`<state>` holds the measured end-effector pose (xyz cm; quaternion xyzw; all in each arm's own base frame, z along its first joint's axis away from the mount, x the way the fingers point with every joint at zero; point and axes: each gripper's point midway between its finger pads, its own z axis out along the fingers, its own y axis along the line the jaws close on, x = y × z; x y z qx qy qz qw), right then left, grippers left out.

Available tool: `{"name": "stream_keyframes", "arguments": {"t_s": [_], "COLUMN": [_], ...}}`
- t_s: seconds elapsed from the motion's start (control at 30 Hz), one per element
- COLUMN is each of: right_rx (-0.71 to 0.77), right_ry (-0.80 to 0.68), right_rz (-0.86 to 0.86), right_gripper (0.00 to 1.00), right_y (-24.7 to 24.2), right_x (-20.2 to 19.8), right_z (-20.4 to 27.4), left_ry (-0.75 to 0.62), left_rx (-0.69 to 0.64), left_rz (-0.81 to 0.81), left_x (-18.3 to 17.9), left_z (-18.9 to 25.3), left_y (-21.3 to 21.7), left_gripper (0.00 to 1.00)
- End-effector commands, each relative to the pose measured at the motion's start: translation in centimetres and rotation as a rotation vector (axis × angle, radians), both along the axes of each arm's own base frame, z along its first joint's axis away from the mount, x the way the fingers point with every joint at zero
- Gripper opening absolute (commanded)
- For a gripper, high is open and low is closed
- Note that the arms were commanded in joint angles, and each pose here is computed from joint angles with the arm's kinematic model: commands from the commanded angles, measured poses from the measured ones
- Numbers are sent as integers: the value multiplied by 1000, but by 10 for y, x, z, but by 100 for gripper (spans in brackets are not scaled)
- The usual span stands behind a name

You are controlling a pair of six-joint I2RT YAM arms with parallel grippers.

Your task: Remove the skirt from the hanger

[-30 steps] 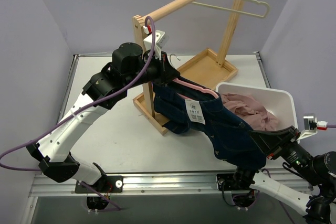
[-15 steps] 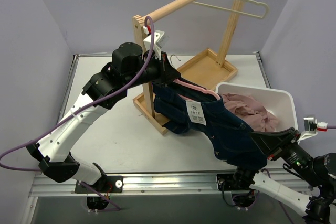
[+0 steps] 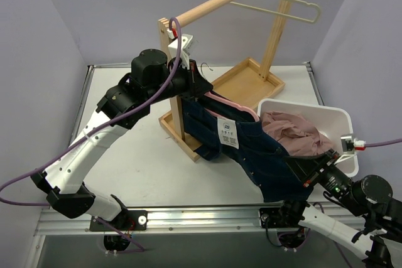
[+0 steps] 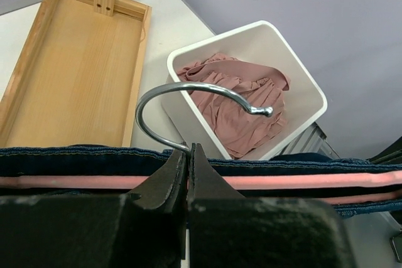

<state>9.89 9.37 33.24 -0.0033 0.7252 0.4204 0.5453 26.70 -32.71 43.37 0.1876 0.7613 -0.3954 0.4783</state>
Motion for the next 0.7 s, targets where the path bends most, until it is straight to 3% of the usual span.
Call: {"name": "stream_keyframes", "arguments": {"t_s": [0.0,0.4,0.67], "right_rx": [-12,-86,-32], "right_ry": [-1,41,39], "right_rz": [1,45,-2], "right_gripper": [0,0,0], "right_y": [16,57,22], "right_x": [11,31,15], "right_z": [5,-11,-7], "left_ry": [-114,-105,-112], "left_rx": [-141,-231,-221], "left_rz": [75,10,27], "left_x": [4,-13,-11], "left_z": [62,86,86], "left_y": [24,22,24], "left_gripper": [2,2,2]}}
